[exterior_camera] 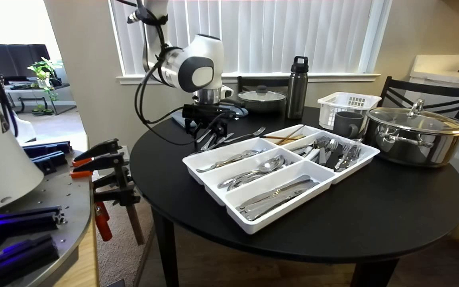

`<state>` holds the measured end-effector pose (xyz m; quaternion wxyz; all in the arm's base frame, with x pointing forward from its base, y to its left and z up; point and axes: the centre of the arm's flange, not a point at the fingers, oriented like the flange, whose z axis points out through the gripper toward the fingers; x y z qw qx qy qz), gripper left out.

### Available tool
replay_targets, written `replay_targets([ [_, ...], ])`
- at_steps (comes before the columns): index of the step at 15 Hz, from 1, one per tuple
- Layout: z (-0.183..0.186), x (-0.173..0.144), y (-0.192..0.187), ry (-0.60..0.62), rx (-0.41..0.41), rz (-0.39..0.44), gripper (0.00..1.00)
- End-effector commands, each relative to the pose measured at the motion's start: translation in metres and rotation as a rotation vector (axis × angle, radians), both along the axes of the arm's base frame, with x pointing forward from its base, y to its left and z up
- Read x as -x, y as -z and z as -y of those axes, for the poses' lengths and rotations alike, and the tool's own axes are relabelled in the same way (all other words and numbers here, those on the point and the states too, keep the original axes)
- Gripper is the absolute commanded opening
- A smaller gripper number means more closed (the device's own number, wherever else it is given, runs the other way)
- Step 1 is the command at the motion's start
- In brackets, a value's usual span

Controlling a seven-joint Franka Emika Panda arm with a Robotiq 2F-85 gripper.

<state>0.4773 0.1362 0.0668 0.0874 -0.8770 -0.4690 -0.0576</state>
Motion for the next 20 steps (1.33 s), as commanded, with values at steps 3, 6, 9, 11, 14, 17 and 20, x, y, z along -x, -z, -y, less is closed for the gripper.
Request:
replay_targets([
  [3,0.002,0.005,-0.006,-0.045,0.071,0.07,0.31],
  [6,-0.003,0.006,-0.01,-0.084,0.103,0.1,0.11],
  [9,-0.009,0.009,-0.014,-0.121,0.123,0.122,0.01],
  [11,-0.011,0.01,-0.017,-0.133,0.124,0.125,0.03],
  [14,-0.009,0.008,-0.032,-0.099,0.123,0.145,0.03],
  [17,0.002,-0.002,-0.067,0.007,0.126,0.186,0.03],
  [20,0.012,-0.008,-0.105,0.083,0.086,0.199,0.03],
])
